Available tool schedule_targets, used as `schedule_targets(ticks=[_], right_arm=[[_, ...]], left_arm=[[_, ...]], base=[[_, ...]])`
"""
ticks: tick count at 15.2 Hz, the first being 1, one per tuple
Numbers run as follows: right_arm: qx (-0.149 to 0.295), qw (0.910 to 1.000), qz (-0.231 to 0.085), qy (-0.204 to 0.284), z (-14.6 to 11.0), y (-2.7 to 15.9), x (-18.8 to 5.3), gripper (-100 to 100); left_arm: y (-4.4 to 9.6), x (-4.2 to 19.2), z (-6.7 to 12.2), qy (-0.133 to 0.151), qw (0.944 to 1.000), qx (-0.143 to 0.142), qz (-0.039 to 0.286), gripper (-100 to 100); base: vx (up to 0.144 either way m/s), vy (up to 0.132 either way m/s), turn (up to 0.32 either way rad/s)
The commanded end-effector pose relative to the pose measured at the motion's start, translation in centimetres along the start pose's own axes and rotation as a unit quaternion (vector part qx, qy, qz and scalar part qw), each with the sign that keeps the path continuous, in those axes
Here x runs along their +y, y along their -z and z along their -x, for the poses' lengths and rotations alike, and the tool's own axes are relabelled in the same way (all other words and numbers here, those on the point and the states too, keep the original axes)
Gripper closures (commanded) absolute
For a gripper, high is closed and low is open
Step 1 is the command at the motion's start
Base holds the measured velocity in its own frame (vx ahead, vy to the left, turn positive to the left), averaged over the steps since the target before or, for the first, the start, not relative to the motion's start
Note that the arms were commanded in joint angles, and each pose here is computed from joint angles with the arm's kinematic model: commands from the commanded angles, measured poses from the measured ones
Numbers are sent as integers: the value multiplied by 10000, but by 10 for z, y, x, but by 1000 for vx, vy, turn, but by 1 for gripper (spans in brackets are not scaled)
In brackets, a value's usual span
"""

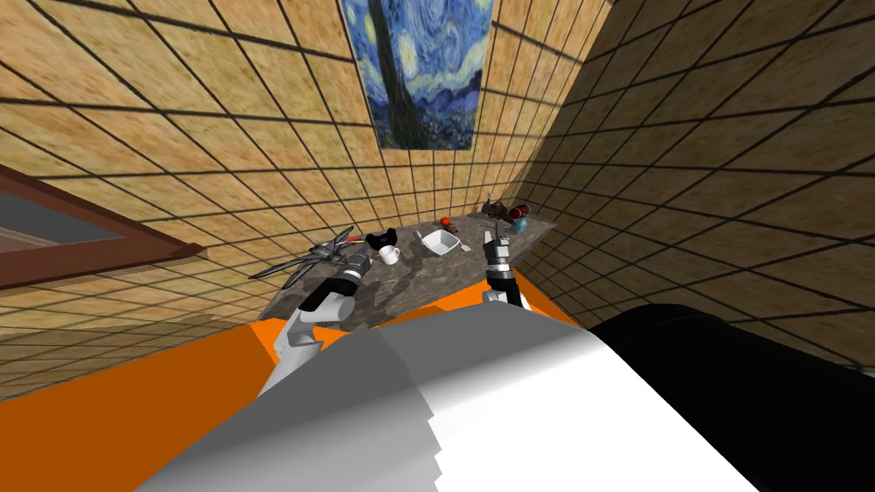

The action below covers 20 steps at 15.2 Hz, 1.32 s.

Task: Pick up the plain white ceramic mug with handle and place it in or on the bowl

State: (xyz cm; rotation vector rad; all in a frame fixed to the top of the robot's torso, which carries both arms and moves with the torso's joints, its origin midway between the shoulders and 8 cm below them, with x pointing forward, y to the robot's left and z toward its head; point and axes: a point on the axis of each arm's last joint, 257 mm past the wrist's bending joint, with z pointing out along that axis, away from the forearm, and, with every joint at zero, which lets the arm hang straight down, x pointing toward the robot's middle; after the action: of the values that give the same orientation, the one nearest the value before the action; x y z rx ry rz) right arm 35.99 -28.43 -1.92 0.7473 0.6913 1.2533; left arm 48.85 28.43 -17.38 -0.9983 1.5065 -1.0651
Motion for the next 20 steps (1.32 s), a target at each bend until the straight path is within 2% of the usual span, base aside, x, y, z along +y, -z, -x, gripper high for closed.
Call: schedule_targets(ticks=[1,2,4,5,7,8,9,11,12,14,15,17,18,19,20], right_arm=[[0,10000,0,0,0,0,0,0],[0,10000,0,0,0,0,0,0],[0,10000,0,0,0,0,0,0],[0,10000,0,0,0,0,0,0],[0,10000,0,0,0,0,0,0],[0,10000,0,0,0,0,0,0],[0,10000,0,1,0,0,0,0],[0,10000,0,0,0,0,0,0],[0,10000,0,0,0,0,0,0],[0,10000,0,0,0,0,0,0],[0,10000,0,0,0,0,0,0],[0,10000,0,0,0,0,0,0],[0,10000,0,0,0,0,0,0],[0,10000,0,1,0,0,0,0],[0,10000,0,0,0,0,0,0]], left_arm=[[-2,13,1,-22,9998,59,209,-100],[-7,26,6,-82,9988,150,452,-100],[-6,32,5,-82,9981,178,581,-100],[-10,42,11,-142,9966,249,777,-100],[-8,51,10,-143,9949,287,952,-100],[-8,52,10,-143,9949,289,958,-100],[-11,63,17,-201,9920,359,1191,-100],[-9,71,16,-202,9900,392,1337,-100],[-10,80,25,-257,9866,448,1549,-100],[-7,89,23,-258,9836,486,1715,-100],[-8,98,33,-309,9794,532,1924,-100],[-4,106,31,-308,9757,571,2091,-100],[-4,106,31,-308,9757,571,2091,-100],[-3,115,42,-351,9700,615,2323,-100],[-1,119,41,-351,9676,638,2416,-100]], base=[[20,-12,-55],[24,-16,-150],[23,-12,-93],[22,-17,-144],[21,-12,-94],[9,-5,-2],[17,-16,-135],[19,-12,-116],[22,-14,-146],[23,-11,-102],[22,-16,-113],[19,-12,-115],[10,-3,-7],[16,-12,-136],[21,-15,-155]])
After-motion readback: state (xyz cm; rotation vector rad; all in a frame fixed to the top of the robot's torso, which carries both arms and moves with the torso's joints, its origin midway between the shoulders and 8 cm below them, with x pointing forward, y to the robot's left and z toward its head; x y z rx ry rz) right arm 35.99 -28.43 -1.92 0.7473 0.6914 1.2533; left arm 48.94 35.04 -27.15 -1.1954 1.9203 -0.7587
